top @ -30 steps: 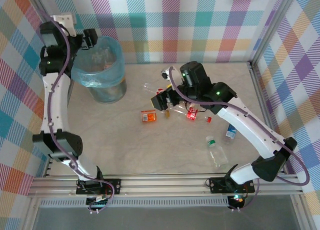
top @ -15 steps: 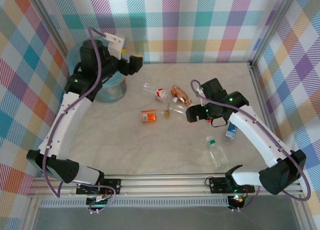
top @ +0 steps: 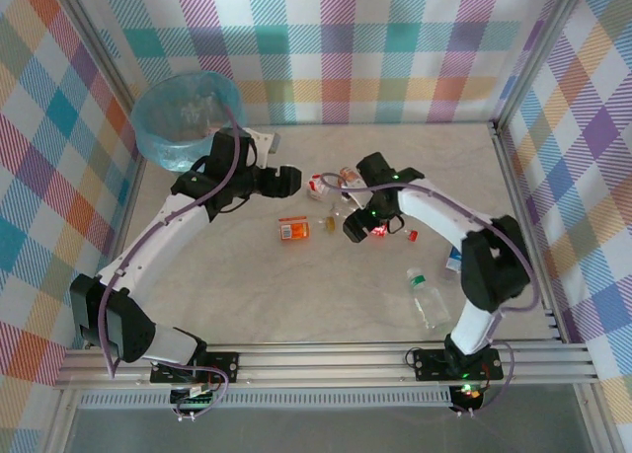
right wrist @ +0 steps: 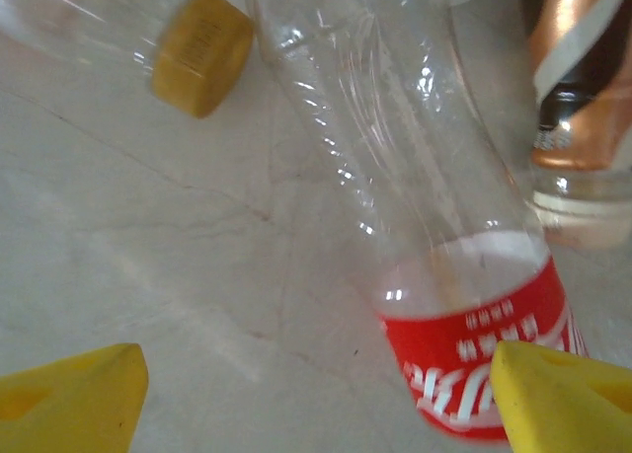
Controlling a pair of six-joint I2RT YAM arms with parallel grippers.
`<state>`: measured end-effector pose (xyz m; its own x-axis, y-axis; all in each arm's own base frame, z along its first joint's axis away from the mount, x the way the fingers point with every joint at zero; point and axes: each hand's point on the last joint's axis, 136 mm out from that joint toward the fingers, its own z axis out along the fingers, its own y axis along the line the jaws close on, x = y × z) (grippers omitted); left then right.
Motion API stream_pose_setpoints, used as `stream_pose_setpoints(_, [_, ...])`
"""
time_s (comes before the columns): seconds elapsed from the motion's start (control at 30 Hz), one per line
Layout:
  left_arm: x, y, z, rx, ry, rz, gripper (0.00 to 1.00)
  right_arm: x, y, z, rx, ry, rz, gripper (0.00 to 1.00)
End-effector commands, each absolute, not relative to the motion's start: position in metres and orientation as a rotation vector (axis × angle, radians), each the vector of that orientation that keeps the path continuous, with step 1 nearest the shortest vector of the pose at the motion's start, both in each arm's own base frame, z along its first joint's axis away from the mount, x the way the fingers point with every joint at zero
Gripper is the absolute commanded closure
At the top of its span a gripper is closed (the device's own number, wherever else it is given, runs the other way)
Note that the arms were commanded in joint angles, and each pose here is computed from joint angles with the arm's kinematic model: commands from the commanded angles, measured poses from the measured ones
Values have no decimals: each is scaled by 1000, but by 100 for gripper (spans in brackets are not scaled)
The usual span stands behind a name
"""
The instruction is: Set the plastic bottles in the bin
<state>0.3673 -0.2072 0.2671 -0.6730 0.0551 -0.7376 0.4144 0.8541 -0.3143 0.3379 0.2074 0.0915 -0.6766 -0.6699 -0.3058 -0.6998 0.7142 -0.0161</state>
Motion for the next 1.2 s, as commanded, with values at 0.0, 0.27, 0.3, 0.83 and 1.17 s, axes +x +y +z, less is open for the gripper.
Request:
stream_pose_setpoints(0.0, [363, -196, 263, 279, 2294, -544, 18, 355, 204, 89, -1194, 2594, 30, 9])
stream_pose_setpoints(0.27, [363, -189, 262, 286, 2307, -489, 17, 359, 196, 53, -1267, 2676, -70, 7])
stream_pose_setpoints(0.3, [364, -189, 261, 288, 2309, -487, 17, 360, 195, 50, -1271, 2680, -81, 7])
stream_pose_setpoints(0.83, [369, -186, 272, 284, 2298, -483, 17, 353, 194, 47, -1260, 2702, -53, 33])
stream_pose_setpoints(1.17, [363, -194, 321, 265, 2197, -606, 16, 338, 202, 120, -1090, 2625, 104, 38])
